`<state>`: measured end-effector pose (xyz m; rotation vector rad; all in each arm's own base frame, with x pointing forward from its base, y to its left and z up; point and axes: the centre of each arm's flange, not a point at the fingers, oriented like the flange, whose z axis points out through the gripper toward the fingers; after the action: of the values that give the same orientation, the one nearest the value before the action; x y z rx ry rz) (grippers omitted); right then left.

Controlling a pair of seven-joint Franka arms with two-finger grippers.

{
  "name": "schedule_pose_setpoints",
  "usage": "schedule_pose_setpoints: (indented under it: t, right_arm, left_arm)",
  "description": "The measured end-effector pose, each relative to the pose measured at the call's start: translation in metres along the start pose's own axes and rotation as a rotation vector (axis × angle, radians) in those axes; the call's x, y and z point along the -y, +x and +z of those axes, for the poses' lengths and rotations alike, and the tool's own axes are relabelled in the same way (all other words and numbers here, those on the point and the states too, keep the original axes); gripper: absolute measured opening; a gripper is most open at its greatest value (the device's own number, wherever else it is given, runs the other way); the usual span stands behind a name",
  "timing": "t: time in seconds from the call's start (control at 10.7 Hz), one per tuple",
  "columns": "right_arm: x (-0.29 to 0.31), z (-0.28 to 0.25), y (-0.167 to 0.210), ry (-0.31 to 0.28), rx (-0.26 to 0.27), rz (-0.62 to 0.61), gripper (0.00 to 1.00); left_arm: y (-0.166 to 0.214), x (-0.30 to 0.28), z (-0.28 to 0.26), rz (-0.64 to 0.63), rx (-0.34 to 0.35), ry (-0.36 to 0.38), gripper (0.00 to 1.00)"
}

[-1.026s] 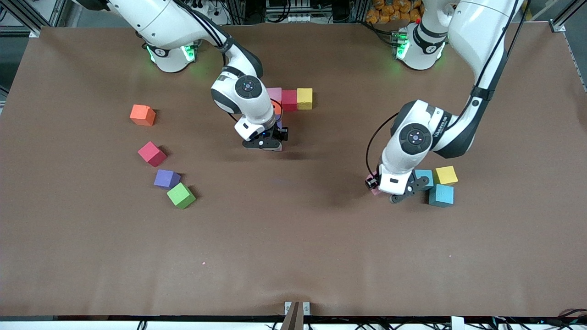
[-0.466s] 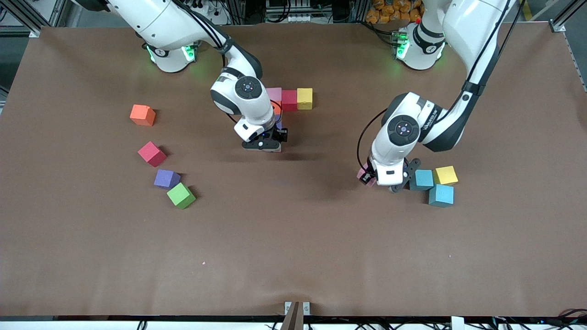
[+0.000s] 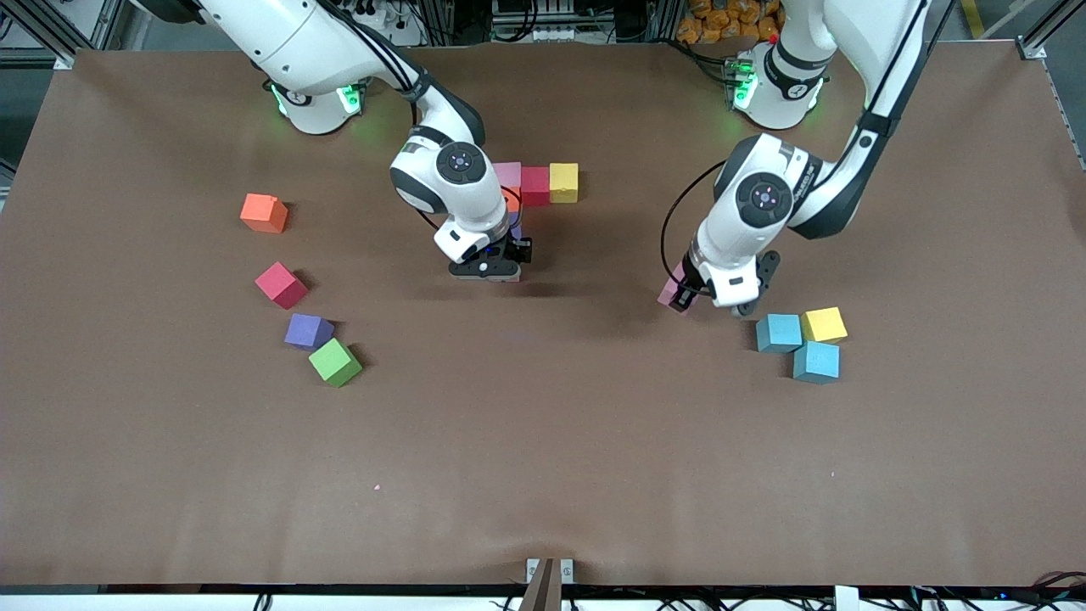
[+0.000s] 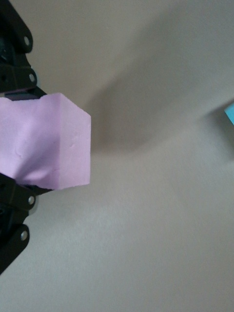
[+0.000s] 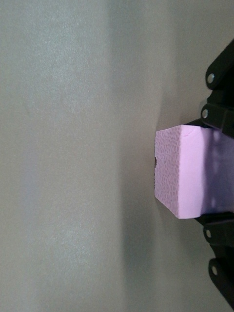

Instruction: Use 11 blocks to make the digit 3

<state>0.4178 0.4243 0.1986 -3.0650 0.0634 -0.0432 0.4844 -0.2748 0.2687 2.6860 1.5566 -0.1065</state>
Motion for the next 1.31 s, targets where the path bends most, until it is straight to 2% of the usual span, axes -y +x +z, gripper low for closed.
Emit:
schedule_pose_setpoints:
  t: [0.28,0.56,0.65,0.75,1.03,1.31]
  right_arm:
    - [0.000,0.000,0.000,0.000,0.000,0.001,0.59]
    - [0.001,-0.001,0.002,0.002,-0.004,0.011,0.77]
    - [0.002,-0.003,0.005,0.005,-0.009,0.015,0.92]
    - [0.004,-0.007,0.010,0.012,-0.018,0.019,1.00]
    - [0.003,-0.040,0.037,0.037,-0.084,0.025,1.00]
    - [-0.031,-0.073,0.077,0.027,-0.146,-0.062,1.00]
  left_arm:
    - [-0.035,0.006,0.009,-0.073,0.012,0.011,0.61]
    - [-0.084,0.005,0.024,-0.171,0.024,0.025,0.61]
    - [-0.099,0.004,0.030,-0.195,0.028,0.033,0.61]
    - [-0.105,0.003,0.034,-0.215,0.032,0.037,0.61]
    - [-0.132,-0.001,0.041,-0.311,0.041,0.045,0.61]
    - [-0.170,-0.002,0.052,-0.376,0.049,0.062,0.61]
